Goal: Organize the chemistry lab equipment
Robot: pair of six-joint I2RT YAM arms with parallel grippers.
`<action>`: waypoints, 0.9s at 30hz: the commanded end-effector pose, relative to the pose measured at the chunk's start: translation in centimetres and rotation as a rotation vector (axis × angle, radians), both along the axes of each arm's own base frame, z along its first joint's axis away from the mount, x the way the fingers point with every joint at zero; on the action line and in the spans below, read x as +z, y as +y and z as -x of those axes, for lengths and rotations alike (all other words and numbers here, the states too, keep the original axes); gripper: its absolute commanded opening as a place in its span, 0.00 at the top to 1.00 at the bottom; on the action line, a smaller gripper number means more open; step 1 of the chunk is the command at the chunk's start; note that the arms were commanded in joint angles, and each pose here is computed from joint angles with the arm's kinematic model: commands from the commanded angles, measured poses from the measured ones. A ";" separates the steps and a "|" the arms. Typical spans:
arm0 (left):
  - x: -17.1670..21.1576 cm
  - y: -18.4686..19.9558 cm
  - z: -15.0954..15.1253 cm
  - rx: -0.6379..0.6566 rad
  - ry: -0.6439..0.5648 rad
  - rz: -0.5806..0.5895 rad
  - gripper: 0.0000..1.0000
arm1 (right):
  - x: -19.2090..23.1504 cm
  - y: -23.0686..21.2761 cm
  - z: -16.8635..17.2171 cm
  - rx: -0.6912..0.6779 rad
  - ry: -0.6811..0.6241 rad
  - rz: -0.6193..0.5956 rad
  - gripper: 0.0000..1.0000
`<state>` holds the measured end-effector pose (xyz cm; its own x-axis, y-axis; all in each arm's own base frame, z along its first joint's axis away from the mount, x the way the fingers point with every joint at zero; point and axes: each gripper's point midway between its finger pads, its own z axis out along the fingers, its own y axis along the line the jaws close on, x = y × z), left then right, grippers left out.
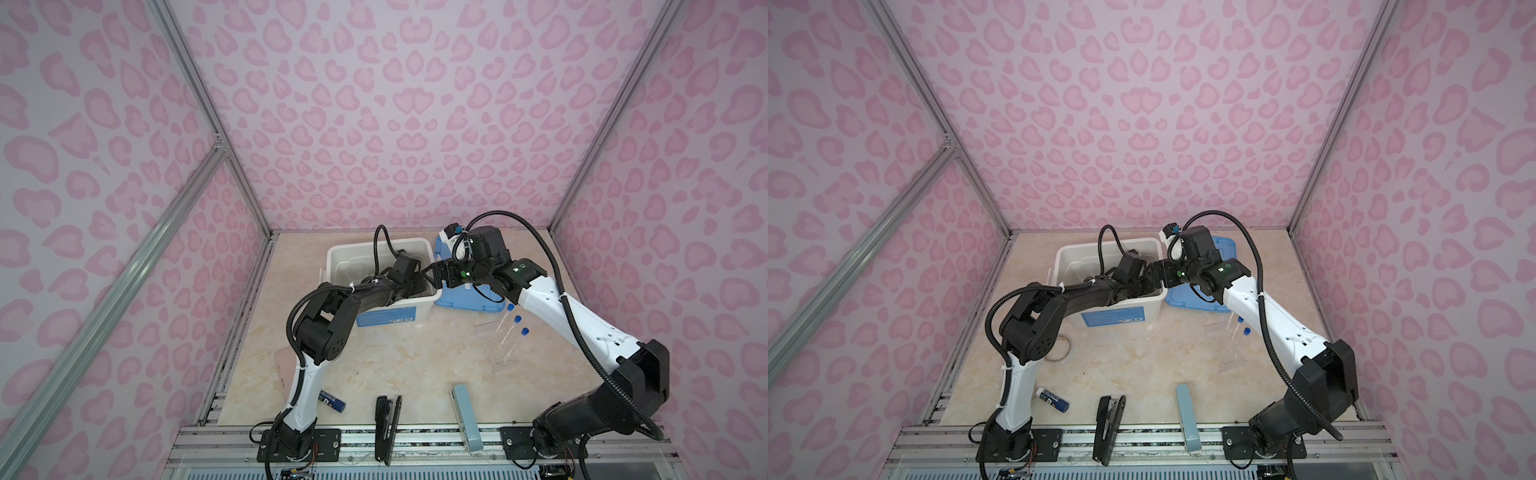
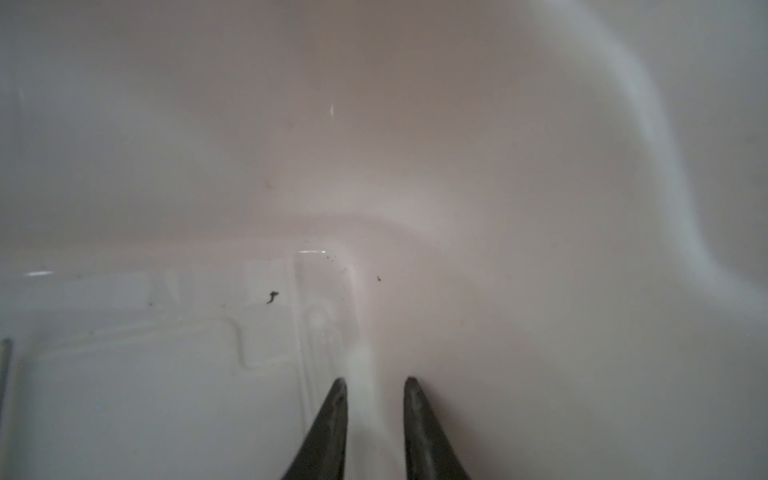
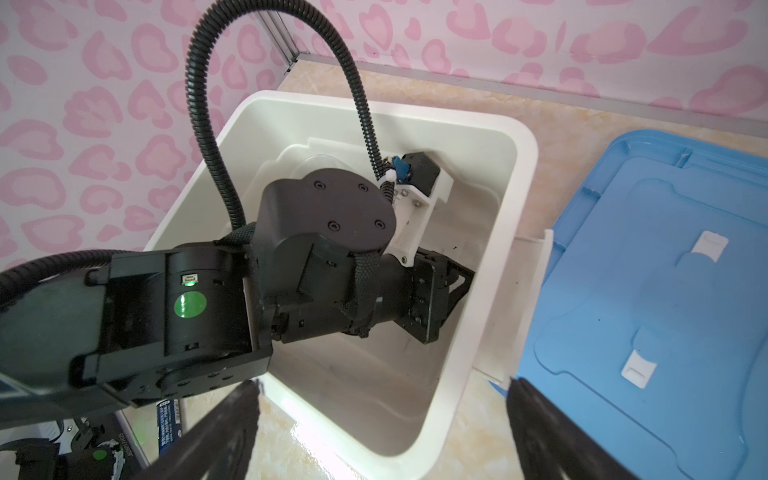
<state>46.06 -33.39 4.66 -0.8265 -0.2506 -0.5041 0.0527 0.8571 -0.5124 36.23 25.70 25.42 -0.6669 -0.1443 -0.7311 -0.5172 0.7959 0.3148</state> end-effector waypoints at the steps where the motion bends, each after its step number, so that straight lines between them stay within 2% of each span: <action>1: 2.3 0.3 -0.2 0.003 -0.039 0.001 0.65 | 0.1 -0.2 0.2 0.002 -0.007 0.017 0.06; 3: 3.4 0.5 -0.1 0.005 -0.055 -0.001 0.47 | 0.3 -0.4 0.2 -0.001 -0.015 0.024 0.06; 4: 3.8 0.6 -0.2 0.005 -0.060 0.001 0.43 | 0.4 -0.5 0.1 -0.004 -0.017 0.027 0.06; 8: 5.5 0.9 -0.1 0.006 -0.089 -0.001 0.39 | 0.8 -0.7 0.2 -0.004 -0.024 0.042 0.06; 12: 7.6 1.3 0.1 0.011 -0.121 0.015 0.27 | 1.6 -1.3 0.0 -0.020 -0.045 0.049 0.05; 17: 10.9 1.9 0.6 0.016 -0.166 0.039 0.19 | 2.6 -2.1 -0.4 -0.052 -0.061 0.056 0.03; 20: 13.5 2.2 1.3 0.014 -0.203 0.068 0.14 | 3.3 -2.9 -0.6 -0.074 -0.070 0.061 0.01; 25: 17.8 3.0 2.7 -0.002 -0.252 0.099 0.00 | 4.1 -5.1 -1.3 -0.134 -0.077 0.063 0.02; 27: 19.5 3.3 3.4 -0.011 -0.275 0.113 0.03 | 4.3 -6.3 -1.7 -0.169 -0.075 0.063 0.01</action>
<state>43.47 -30.52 22.50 -0.6761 -0.3193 -0.6640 0.1845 0.7991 -0.5722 37.68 20.62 29.74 -0.6203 -0.0951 -0.7786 -0.4294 0.8718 0.2356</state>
